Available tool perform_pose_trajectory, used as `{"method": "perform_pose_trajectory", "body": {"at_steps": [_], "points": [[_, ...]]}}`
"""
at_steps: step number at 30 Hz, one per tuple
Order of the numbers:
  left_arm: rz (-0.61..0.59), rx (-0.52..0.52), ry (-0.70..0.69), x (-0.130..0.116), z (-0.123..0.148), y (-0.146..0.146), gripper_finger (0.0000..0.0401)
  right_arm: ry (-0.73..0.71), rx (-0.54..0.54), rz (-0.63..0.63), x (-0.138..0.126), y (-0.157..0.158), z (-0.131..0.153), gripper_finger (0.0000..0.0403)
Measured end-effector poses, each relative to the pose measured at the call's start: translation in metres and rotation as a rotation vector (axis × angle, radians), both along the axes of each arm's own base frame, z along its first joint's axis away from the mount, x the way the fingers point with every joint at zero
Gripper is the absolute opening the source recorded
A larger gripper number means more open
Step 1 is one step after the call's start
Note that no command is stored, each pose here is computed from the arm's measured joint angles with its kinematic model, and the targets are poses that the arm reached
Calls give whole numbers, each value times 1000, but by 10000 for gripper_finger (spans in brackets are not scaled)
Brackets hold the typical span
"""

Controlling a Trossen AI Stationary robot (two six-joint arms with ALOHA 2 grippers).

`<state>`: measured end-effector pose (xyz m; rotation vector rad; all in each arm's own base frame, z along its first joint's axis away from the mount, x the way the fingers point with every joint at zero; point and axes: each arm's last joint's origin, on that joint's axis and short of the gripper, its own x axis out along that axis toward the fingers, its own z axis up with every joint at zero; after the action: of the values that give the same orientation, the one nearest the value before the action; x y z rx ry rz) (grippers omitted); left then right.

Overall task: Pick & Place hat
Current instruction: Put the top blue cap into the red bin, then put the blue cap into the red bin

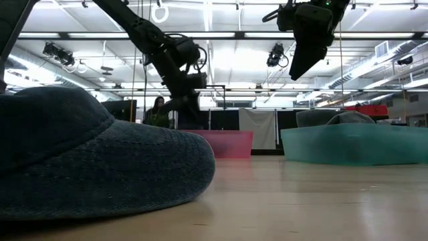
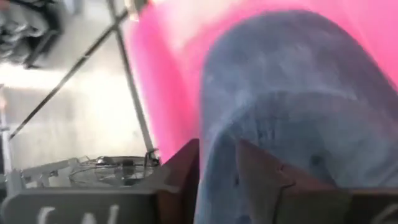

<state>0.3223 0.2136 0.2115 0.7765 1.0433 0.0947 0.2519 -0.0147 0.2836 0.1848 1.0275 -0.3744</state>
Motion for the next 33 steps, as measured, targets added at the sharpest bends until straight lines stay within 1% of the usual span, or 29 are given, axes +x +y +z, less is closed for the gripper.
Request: {"method": "perform_pose_trajectory", "body": {"at_steps": [3,6,8,12,15,17,18,20,23,25,27,29,31,33], "points": [[68,-7,-91,6,5,-1,134,0,0,0,0,0,0,165],[133,9,-122,8,11,-7,149,0,-2,3,0,0,0,165],[159,11,-150,9,20,-15,152,1,-2,4,0,0,0,165],[117,3,-204,8,48,-44,145,2,-3,6,0,0,0,165],[56,-14,-234,-1,77,-78,137,1,-2,5,0,0,0,165],[37,-79,-243,-12,92,-103,133,0,1,-1,0,0,0,165],[36,-140,-250,-18,98,-116,132,0,1,-2,0,0,0,165],[32,-309,-254,-31,108,-142,131,0,2,-3,0,0,0,165],[20,-592,-216,-48,116,-180,131,-1,2,-4,0,0,0,165],[6,-724,-173,-54,119,-205,131,-1,2,-3,0,0,0,165],[-2,-789,-133,-58,119,-229,130,-1,2,-4,0,0,0,165],[-29,-831,-109,-59,118,-251,131,-3,2,-3,0,0,0,165],[-34,-837,-87,-57,114,-271,131,-4,2,-3,0,0,0,165],[-13,-820,-55,-55,105,-290,131,-4,2,-3,0,0,0,165]]}}
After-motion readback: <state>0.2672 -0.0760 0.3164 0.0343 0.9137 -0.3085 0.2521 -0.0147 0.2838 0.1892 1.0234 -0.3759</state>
